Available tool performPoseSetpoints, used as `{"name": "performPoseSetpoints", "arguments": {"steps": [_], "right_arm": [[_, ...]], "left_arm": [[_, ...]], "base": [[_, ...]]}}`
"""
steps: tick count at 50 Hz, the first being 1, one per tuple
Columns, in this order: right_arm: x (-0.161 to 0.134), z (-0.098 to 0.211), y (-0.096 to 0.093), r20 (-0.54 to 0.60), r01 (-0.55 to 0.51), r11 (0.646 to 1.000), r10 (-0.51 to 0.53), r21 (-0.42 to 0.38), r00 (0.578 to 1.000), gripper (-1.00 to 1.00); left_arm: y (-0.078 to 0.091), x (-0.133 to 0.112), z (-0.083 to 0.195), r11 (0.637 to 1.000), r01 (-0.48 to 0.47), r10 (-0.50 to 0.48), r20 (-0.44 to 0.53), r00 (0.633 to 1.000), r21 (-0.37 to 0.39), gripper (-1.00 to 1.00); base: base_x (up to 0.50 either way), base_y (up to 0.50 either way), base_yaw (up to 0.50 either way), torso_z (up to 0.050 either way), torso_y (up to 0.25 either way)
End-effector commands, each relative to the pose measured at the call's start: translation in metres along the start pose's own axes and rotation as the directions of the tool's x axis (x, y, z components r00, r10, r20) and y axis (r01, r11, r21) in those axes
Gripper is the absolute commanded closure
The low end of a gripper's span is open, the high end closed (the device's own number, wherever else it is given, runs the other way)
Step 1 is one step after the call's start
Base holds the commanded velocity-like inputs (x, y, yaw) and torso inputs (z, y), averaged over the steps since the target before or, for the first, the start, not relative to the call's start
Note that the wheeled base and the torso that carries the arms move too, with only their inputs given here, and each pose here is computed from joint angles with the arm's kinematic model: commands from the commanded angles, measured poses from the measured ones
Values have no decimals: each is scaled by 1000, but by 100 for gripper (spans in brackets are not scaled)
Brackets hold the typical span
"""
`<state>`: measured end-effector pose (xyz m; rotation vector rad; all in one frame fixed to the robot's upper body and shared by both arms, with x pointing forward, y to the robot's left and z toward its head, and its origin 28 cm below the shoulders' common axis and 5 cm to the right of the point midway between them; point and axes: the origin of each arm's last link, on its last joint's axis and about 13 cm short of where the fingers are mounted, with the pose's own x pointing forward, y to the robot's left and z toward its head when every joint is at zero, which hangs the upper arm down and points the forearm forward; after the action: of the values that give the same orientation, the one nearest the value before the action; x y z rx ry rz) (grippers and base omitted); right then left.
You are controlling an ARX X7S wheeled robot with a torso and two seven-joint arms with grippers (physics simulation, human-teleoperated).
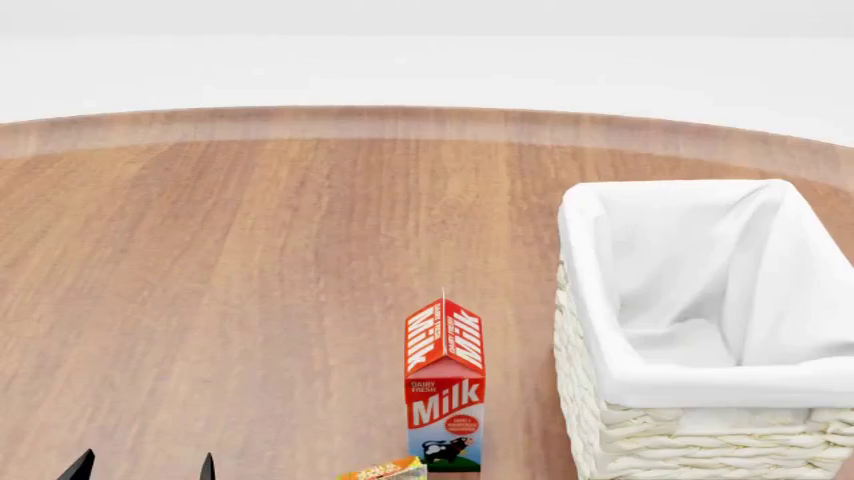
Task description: Pick up the orange juice, and put it in the basket.
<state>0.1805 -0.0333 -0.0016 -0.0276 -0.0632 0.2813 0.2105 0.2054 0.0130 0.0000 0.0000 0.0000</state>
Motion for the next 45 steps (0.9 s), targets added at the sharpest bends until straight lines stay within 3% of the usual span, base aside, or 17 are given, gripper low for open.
{"name": "performPoseSetpoints", "arguments": {"steps": [1, 37, 45], "right_arm": [[-1, 22, -2, 71, 7, 999, -4, -32, 997, 100], [5, 82, -18, 200, 57, 993, -36, -100, 979, 100], [2, 93, -20, 218, 61, 996, -44, -71, 975, 100]], "left_arm": [[0, 0, 0, 1000, 0, 0, 0, 1000, 0, -100], [0, 0, 0, 1000, 0, 0, 0, 1000, 0, -100], [0, 0, 0, 1000, 0, 0, 0, 1000, 0, -100]], "base": [[0, 0, 0, 0, 0], [0, 0, 0, 0, 1], [0, 0, 0, 0, 1]]}}
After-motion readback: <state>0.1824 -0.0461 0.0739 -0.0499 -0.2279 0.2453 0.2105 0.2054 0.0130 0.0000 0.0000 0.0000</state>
